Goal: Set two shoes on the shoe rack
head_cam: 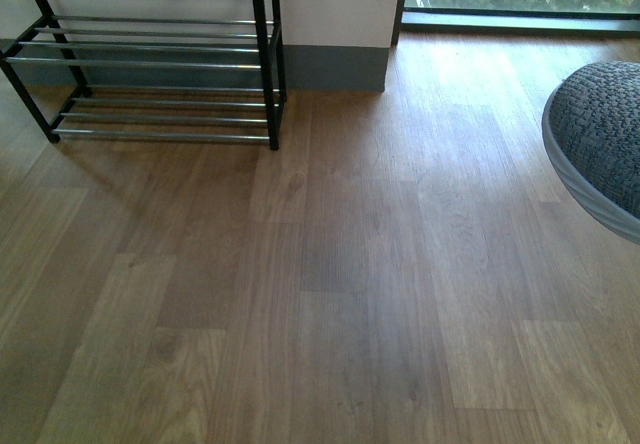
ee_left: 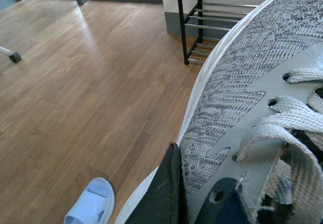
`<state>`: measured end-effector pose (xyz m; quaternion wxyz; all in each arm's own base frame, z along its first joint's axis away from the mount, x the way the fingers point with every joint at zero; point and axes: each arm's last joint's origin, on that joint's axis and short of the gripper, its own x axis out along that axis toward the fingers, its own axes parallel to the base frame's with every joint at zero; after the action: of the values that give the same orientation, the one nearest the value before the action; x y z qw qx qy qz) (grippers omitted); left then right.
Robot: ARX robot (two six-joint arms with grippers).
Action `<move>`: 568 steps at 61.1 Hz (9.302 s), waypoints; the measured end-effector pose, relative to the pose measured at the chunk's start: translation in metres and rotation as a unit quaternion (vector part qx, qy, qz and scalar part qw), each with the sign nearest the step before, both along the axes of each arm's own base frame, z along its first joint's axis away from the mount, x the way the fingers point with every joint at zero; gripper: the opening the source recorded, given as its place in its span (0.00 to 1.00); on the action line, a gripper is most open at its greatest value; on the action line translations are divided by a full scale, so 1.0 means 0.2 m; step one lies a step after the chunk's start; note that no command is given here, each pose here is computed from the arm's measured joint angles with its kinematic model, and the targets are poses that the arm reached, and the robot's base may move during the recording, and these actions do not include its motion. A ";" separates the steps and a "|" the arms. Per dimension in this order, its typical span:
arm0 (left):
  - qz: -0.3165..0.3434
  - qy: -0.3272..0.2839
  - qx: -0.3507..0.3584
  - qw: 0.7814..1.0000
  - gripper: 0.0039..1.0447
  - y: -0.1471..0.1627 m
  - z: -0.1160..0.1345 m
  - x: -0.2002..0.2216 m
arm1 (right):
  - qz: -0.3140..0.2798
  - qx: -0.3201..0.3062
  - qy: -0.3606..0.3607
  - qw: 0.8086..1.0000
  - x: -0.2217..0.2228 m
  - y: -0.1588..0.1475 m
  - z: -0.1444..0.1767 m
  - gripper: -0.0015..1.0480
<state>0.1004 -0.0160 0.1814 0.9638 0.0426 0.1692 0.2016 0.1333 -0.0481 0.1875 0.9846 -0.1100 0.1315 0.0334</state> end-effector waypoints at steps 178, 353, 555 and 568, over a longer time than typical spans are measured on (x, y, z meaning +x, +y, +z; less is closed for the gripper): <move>0.000 0.000 0.000 1.000 0.01 0.00 0.00 0.00 | 0.068 0.078 -0.045 0.994 0.00 0.00 0.00 0.01; 0.000 0.001 0.000 1.000 0.01 0.00 0.00 0.00 | 0.012 0.042 -0.002 0.999 0.60 0.06 0.12 0.01; 0.000 0.001 0.001 1.000 0.01 0.00 0.00 0.00 | -0.035 0.106 -0.124 0.986 0.35 0.16 0.04 0.02; 0.000 0.001 0.000 1.000 0.01 0.00 0.00 0.00 | -0.045 0.105 -0.128 0.985 0.24 0.21 -0.01 0.02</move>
<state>0.1004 -0.0159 0.1810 0.9636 0.0430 0.1701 0.2016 0.1808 -0.0057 0.1852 0.9999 -0.0034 0.0047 -0.0116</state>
